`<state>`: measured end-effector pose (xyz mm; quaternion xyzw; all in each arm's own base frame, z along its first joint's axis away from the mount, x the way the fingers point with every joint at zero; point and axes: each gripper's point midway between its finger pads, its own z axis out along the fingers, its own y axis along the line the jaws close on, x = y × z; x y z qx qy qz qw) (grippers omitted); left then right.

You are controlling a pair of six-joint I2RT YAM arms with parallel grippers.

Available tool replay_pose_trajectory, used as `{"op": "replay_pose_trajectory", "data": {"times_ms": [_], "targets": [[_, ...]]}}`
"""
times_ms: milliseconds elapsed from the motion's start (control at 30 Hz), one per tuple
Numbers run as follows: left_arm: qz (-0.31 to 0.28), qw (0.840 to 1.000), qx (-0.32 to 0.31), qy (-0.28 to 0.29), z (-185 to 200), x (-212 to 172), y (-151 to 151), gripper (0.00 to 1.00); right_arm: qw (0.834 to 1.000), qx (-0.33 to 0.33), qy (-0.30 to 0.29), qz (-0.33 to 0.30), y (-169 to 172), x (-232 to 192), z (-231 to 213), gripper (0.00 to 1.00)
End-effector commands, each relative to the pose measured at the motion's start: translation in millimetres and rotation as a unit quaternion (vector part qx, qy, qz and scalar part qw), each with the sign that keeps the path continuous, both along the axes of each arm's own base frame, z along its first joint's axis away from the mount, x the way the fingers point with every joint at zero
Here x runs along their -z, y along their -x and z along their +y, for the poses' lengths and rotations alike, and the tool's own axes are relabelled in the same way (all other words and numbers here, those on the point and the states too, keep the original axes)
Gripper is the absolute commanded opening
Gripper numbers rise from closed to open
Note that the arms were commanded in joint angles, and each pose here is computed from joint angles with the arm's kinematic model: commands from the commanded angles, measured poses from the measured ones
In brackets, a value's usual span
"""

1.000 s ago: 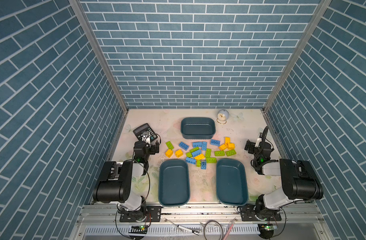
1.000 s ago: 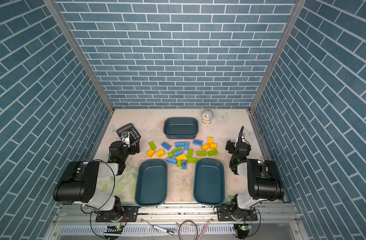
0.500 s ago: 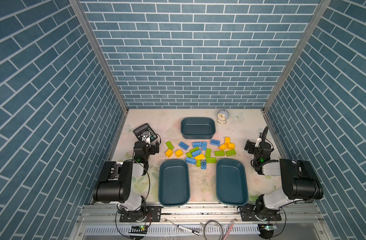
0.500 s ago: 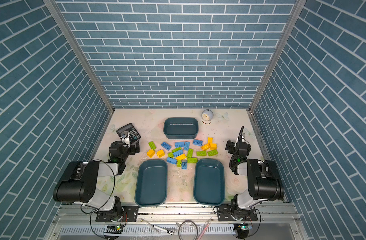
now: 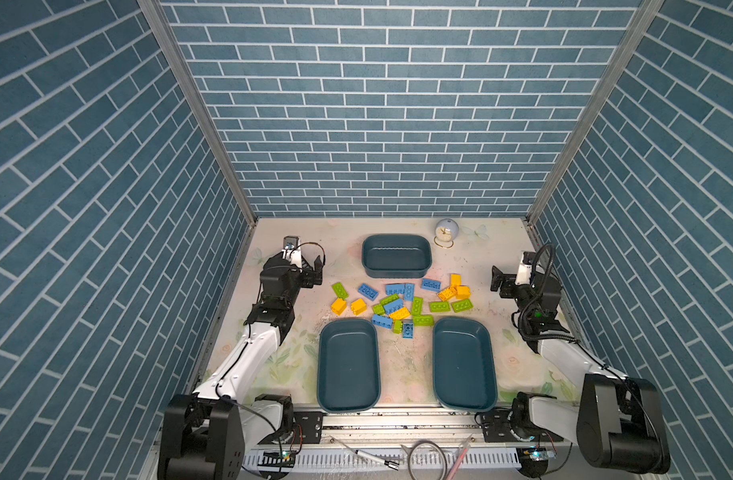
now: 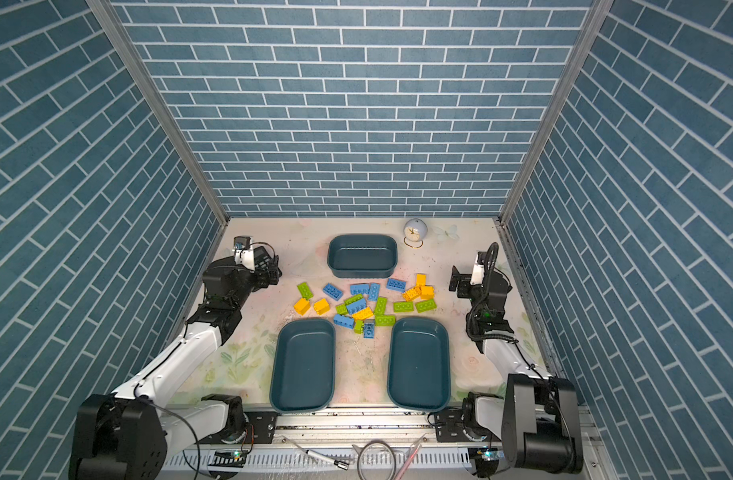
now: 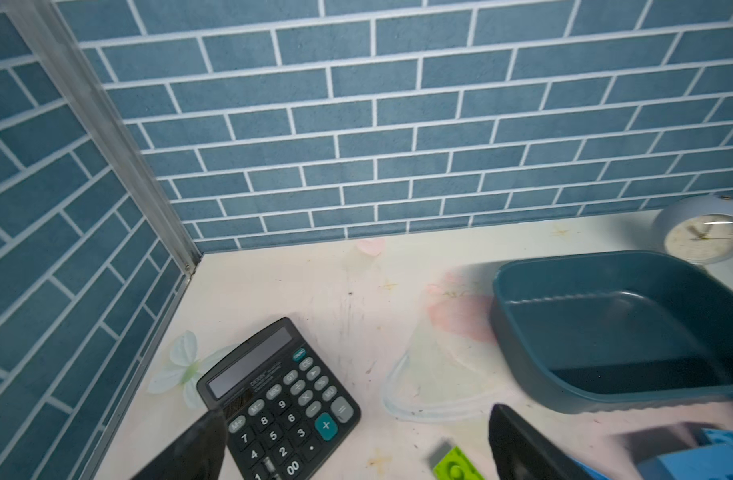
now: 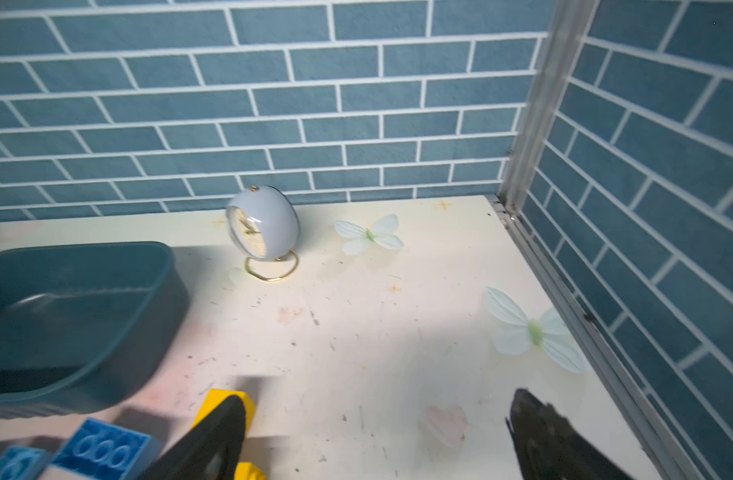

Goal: Sort the legos into containers by color
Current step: 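Grasp the lime-green brick with the left gripper while the right arm moves over the pile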

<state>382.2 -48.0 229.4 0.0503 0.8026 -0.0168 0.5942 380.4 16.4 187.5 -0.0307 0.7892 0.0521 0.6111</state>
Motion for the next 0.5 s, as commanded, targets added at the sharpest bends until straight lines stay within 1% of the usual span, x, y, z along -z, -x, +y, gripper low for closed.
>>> {"op": "replay_pose_trajectory", "data": {"times_ms": [0,200,300,400,467], "targets": [[0.1,0.995,-0.025,0.014,-7,29,20,1.0,0.993,-0.102,-0.045,0.044,13,-1,38,0.99],[0.187,0.977,-0.063,0.075,-33,45,32,1.0,0.971,-0.198,-0.086,0.102,39,-7,85,0.98],[0.237,0.96,-0.103,0.11,-40,59,34,1.0,0.957,-0.242,-0.093,0.132,56,-7,109,0.99],[0.285,0.943,-0.125,0.118,-50,73,32,1.0,0.941,-0.283,-0.099,0.159,71,-8,133,0.99],[0.297,0.938,-0.128,0.126,-58,82,27,1.0,0.932,-0.303,-0.099,0.173,79,-8,145,0.99]]}}
